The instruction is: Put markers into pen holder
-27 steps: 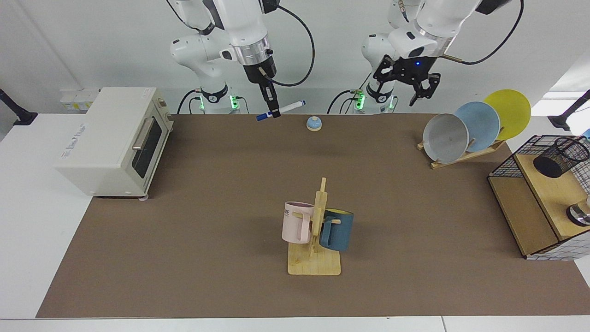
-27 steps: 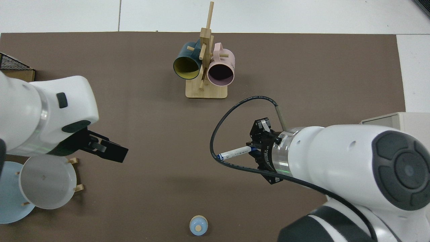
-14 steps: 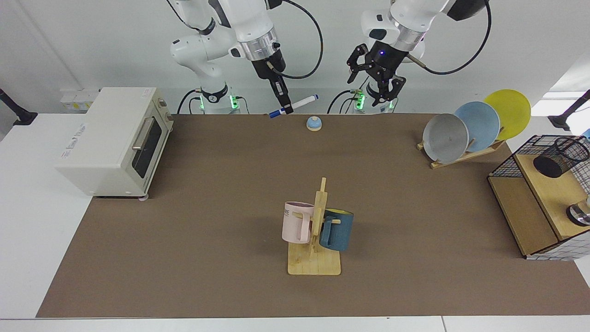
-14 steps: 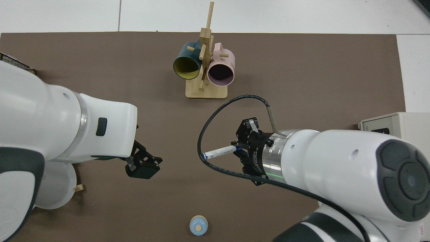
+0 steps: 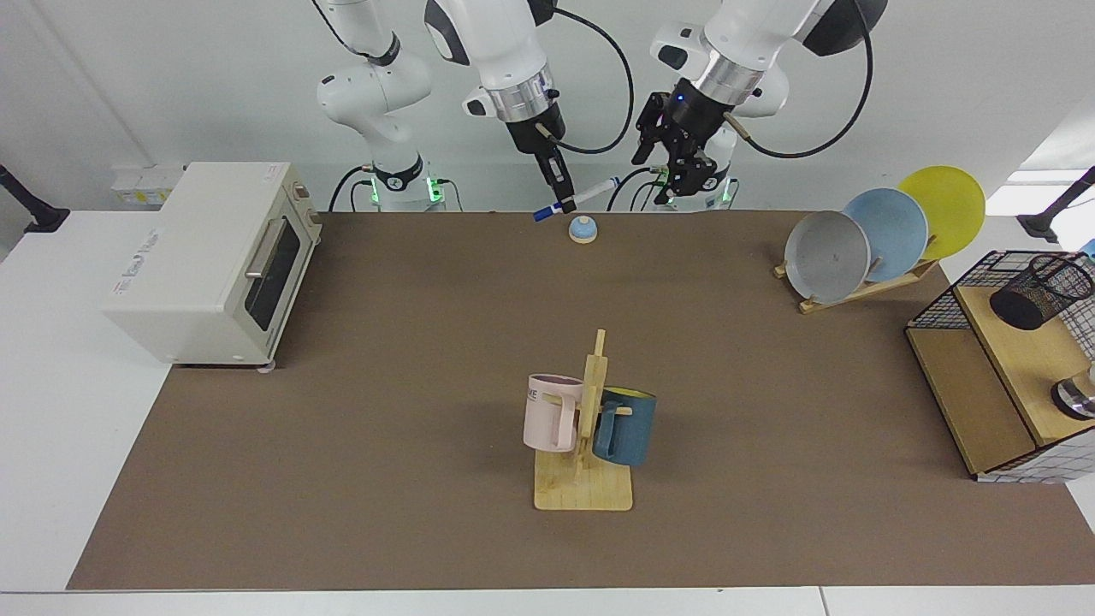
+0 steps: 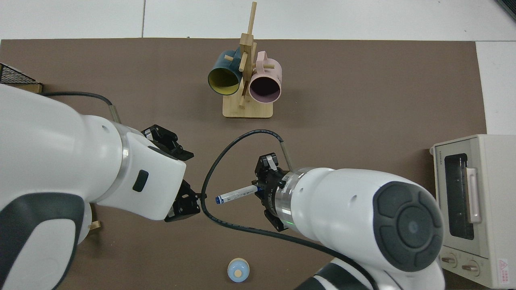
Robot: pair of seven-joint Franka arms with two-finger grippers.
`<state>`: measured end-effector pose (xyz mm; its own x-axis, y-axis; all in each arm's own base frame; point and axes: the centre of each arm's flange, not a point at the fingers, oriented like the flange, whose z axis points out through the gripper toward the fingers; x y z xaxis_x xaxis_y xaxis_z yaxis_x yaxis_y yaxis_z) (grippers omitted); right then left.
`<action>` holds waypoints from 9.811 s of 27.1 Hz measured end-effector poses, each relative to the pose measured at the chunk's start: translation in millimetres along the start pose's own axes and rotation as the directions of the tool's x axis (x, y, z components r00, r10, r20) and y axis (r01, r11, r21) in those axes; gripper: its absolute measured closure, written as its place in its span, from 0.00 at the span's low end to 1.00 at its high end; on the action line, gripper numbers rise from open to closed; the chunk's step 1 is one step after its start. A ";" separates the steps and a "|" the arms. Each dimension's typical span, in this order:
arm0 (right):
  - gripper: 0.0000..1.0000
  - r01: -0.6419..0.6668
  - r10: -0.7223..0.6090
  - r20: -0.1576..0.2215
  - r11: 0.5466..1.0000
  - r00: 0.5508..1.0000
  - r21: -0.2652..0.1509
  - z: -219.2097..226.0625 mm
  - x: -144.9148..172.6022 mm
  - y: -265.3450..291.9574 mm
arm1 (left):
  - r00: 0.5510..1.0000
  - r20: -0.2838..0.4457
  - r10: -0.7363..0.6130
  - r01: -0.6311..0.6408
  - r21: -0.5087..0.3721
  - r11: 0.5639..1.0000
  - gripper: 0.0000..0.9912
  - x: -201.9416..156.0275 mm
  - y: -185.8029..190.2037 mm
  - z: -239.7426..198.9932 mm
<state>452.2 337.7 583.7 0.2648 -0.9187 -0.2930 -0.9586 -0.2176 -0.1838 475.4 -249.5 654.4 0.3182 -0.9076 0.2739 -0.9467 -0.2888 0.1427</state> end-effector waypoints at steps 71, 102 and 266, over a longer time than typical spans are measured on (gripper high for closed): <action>0.81 0.160 -0.160 -0.140 0.987 0.977 -0.011 6.9 -22.5 -6.7 | 0.997 -0.015 0.076 -0.075 0.056 0.996 0.55 42.2 41.0 70.2; 0.81 0.195 -0.198 -0.146 0.980 0.969 -0.030 -4.1 -13.3 -8.1 | 0.996 -0.002 0.088 -0.088 0.046 0.995 0.73 45.1 47.3 78.2; 0.00 0.937 -0.966 0.142 0.163 0.215 -0.309 -113.8 268.3 -37.0 | 0.376 0.916 0.142 -0.496 0.069 0.865 0.82 -291.2 -157.4 -187.8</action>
<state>546.7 61.8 618.7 0.9981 0.0595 -0.0184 0.0593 -0.9981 -0.0143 541.2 117.5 730.8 -0.0615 -0.6611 -0.7478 -0.9807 0.1794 -0.0780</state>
